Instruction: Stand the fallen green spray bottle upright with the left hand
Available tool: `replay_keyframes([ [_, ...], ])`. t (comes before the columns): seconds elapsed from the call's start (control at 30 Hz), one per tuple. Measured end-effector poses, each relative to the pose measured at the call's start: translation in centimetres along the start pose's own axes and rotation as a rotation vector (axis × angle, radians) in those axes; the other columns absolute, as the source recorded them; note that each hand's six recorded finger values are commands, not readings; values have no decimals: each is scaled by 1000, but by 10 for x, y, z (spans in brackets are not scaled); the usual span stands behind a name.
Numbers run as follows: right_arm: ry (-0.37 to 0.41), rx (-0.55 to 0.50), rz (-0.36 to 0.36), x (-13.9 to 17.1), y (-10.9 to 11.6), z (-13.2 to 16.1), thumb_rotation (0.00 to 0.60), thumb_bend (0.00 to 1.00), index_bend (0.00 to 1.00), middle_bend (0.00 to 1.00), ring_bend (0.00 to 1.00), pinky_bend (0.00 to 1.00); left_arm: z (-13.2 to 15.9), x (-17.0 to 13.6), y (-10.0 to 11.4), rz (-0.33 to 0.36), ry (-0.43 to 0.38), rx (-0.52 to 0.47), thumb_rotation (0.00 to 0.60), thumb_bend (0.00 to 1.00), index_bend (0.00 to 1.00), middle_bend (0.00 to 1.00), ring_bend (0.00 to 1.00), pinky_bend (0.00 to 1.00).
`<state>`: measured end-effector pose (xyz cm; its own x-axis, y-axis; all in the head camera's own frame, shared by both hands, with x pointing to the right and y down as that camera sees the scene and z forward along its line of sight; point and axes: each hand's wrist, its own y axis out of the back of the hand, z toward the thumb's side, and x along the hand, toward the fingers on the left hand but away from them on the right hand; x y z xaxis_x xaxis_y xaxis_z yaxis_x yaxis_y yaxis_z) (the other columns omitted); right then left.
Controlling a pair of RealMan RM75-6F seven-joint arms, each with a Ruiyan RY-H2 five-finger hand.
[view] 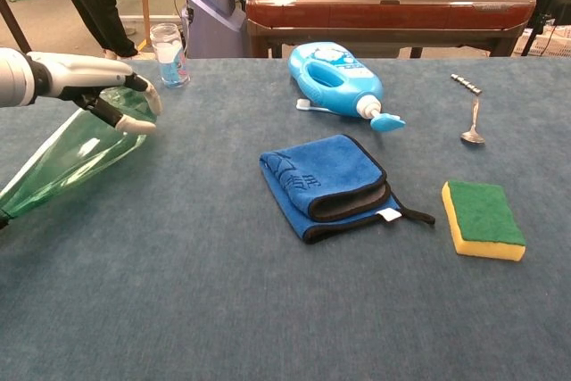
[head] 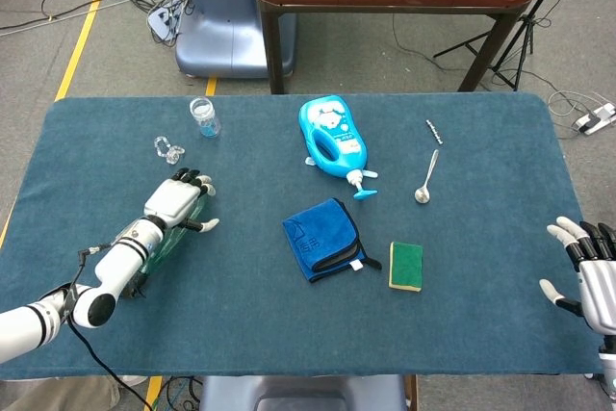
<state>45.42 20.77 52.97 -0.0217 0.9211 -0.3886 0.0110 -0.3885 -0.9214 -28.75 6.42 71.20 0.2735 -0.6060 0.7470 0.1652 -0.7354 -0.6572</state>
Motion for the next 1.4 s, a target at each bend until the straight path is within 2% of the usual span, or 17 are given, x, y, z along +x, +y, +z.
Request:
replay_keyframes([
  [0.37,7,0,3,-2,0,2,600,179,211,165,88,91,-48,10,5,-17,197,0,261,279,259,162,0,0],
  [0.6,13,-2,2,-2,0,5,600,179,211,165,88,92,-99,-3,5,-45,338,21,259,279,269,170,0,0],
  [0.8,19,-5,2,-2,-1,7,600,179,211,165,88,91,-125,-21,2,-79,380,45,261,277,272,173,0,0],
  [0.9,28,-8,-1,-3,-1,10,600,179,211,165,88,91,-126,-25,1,-74,372,44,262,277,261,173,0,0],
  [0.97,30,-9,-1,-3,-1,10,600,179,211,165,88,91,-124,-28,2,-62,355,50,290,277,232,173,0,0],
  [1.0,31,-9,-1,-3,-1,10,600,179,211,165,88,91,-122,-30,3,-51,338,56,330,277,219,171,0,0],
  [1.1,34,-11,1,-4,-2,11,600,179,211,165,88,91,-114,-36,6,-17,280,78,525,277,176,150,0,0],
  [1.13,35,-12,2,-4,-2,11,600,179,211,165,88,91,-111,-38,7,-4,259,87,566,276,163,139,0,0],
  [1.2,36,-13,2,-4,-3,12,600,180,211,165,88,91,-103,-43,10,29,205,108,600,276,148,127,0,0],
  [1.4,37,-11,2,-4,-2,11,600,179,211,165,88,91,-77,-60,18,118,23,162,600,276,122,108,0,0],
])
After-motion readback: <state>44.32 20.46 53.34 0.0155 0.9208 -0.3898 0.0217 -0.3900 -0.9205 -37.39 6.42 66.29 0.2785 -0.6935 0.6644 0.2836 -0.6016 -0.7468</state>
